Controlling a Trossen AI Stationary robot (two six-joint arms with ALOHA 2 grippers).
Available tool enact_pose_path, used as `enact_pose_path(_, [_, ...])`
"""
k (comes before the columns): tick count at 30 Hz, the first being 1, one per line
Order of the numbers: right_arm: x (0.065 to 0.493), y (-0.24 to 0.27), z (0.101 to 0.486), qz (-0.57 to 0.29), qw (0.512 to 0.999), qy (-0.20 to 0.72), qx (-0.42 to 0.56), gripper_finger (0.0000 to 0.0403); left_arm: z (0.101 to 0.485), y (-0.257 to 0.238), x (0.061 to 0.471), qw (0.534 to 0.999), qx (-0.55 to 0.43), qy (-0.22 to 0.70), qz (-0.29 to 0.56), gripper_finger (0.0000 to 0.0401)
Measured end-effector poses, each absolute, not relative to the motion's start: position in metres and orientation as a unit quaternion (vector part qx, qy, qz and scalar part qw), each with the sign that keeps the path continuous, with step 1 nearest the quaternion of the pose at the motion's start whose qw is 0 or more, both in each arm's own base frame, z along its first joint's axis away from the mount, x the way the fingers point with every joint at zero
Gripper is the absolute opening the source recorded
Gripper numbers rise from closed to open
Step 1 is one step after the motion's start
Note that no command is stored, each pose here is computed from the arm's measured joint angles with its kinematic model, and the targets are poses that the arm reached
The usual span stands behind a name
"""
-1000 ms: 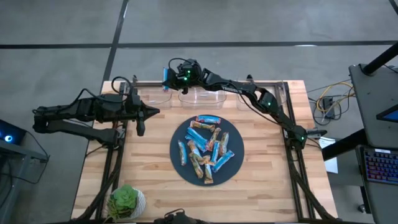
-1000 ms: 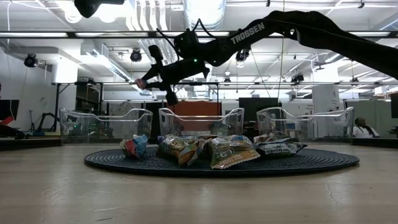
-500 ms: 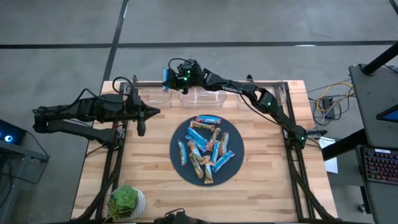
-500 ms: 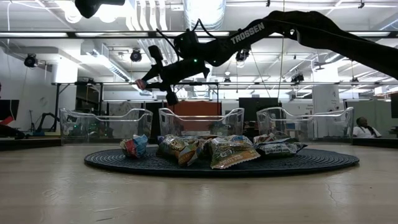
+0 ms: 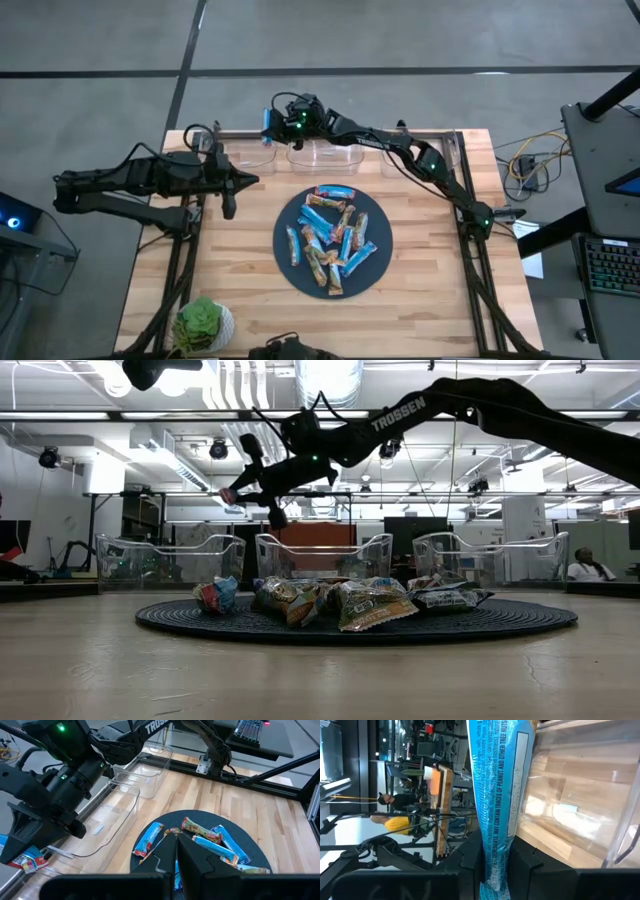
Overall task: Pick and place Granola Bars by type
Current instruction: Put the red granola bar into the left transparent bin
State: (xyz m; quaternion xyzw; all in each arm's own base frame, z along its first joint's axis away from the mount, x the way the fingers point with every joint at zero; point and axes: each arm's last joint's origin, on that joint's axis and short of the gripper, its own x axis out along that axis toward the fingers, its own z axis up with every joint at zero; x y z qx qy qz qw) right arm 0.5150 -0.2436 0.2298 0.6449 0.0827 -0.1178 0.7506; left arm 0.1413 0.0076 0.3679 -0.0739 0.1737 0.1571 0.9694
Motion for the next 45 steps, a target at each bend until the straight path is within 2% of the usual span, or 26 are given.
enact_pose_path(16, [0.5146,-0.2443,0.2296,-0.118,0.755,0.084,0.640,0.0057,0.3679,0.0076,0.1412,0.969,-0.074,0.174,0.157,0.0000])
enact_pose_path(29, [0.5144,-0.2449,0.2298,-0.116,0.755,0.082,0.640,0.0156,0.3679,0.0076,0.1412,0.969,-0.074,0.174,0.157,0.0000])
enact_pose_path(36, [0.5145,-0.2439,0.2299,-0.102,0.756,0.092,0.640,0.0177,0.3679,0.0076,0.1413,0.969,-0.074,0.174,0.157,0.0000])
enact_pose_path(45, [0.5138,-0.2408,0.2240,-0.068,0.750,0.126,0.646,0.0180,0.3680,0.0076,0.1413,0.969,-0.074,0.173,0.157,0.0000])
